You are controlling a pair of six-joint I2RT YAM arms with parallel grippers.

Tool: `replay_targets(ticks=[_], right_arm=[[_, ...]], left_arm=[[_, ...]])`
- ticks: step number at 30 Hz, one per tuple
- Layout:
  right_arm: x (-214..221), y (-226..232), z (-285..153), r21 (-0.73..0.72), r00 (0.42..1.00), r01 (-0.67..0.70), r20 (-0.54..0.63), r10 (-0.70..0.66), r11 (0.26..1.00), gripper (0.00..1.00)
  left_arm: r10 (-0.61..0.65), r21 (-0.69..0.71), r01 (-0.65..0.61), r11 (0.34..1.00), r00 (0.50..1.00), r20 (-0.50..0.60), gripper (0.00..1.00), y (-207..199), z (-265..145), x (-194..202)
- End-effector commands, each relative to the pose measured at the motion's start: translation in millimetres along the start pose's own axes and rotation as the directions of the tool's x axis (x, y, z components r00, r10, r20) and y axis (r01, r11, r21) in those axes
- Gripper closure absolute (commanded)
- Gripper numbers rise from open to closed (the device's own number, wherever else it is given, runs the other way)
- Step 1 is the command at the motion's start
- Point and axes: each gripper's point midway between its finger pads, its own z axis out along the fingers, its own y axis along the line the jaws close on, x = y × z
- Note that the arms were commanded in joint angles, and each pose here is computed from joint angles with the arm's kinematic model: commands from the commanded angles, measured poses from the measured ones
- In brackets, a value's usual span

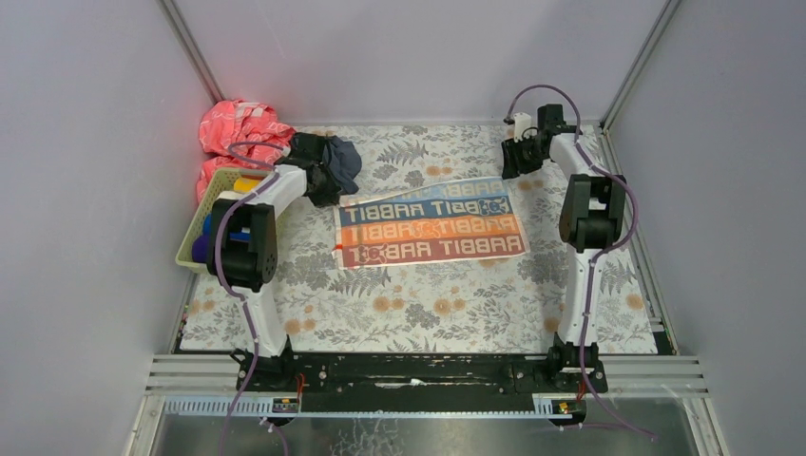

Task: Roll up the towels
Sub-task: Fold the towel at the center of the board.

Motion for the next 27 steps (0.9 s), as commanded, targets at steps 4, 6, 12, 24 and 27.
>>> replay_targets(ticks=[4, 6, 12, 24, 27], right_arm=[[-5, 11, 6, -0.112, 0.995, 0.099, 0.009, -0.098, 0.989, 0.5], [-2, 15, 11, -0.145, 0.995, 0.104, 0.004, -0.105, 0.984, 0.51], [14, 16, 30, -0.17, 0.992, 0.105, -0.054, -0.116, 0.98, 0.54], [16, 32, 35, -0.269, 0.982, 0.158, -0.057, -0.18, 0.95, 0.67], [16, 29, 35, -0.253, 0.981, 0.163, -0.064, -0.185, 0.954, 0.79]], left_arm=[[0.021, -0.007, -0.021, 1.0, 1.0, -0.009, 1.0, 1, 1, -5], [0.021, -0.006, -0.021, 1.0, 1.0, -0.009, 1.0, 1, 1, -5], [0.025, -0.013, -0.025, 1.0, 1.0, -0.012, 1.0, 3, 2, -4], [0.05, -0.036, -0.05, 0.998, 0.999, -0.011, 1.0, 5, 2, -10], [0.056, -0.042, -0.056, 0.998, 0.998, -0.005, 1.0, 6, 2, -13]])
